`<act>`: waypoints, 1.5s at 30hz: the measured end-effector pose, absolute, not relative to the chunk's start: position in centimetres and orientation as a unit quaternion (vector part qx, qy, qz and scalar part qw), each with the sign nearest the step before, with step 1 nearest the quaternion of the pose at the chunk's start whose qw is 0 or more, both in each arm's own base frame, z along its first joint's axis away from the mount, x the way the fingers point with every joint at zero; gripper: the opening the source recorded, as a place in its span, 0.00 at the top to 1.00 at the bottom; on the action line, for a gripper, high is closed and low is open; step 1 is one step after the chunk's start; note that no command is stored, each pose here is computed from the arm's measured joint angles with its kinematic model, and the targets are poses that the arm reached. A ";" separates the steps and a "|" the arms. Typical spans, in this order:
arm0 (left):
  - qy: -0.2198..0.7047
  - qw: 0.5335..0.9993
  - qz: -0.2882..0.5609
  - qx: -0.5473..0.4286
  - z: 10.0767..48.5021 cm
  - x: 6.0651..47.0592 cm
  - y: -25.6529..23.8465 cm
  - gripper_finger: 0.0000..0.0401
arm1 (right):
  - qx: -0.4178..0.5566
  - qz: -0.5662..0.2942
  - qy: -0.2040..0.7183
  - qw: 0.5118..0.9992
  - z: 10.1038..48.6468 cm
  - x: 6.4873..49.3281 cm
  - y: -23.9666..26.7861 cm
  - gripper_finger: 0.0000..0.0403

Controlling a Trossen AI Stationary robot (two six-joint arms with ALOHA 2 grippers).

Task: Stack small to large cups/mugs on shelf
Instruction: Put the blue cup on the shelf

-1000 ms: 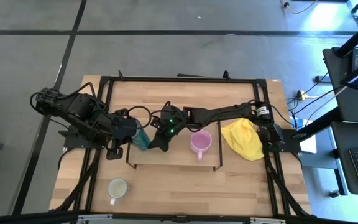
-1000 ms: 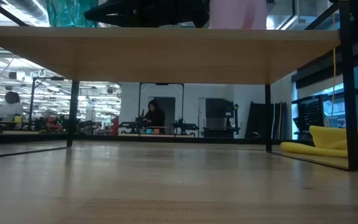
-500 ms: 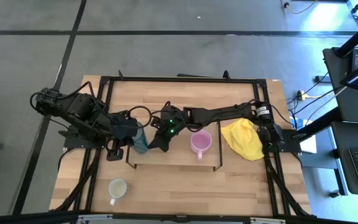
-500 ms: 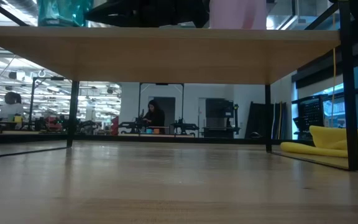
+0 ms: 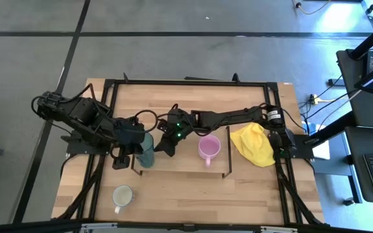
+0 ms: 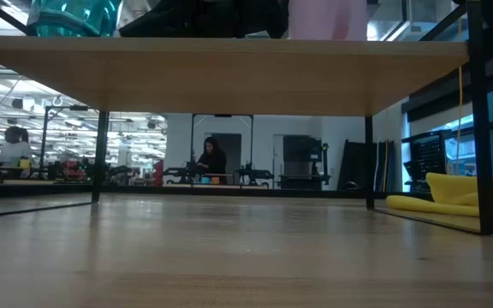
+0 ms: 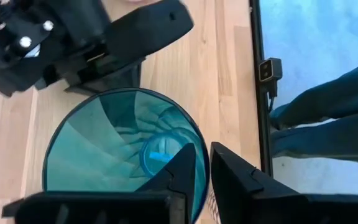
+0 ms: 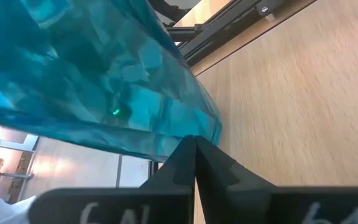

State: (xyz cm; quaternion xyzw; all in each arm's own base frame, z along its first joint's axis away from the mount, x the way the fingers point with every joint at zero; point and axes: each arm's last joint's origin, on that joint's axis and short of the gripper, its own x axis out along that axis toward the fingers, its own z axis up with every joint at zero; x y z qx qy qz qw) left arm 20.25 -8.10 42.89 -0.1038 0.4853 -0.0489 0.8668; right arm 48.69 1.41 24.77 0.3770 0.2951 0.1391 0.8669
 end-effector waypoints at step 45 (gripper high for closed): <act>0.405 0.902 -0.093 -0.118 46.4 19.0 -9.5 0.91 | 0.402 0.122 0.308 0.854 24.2 47.7 -7.0 0.98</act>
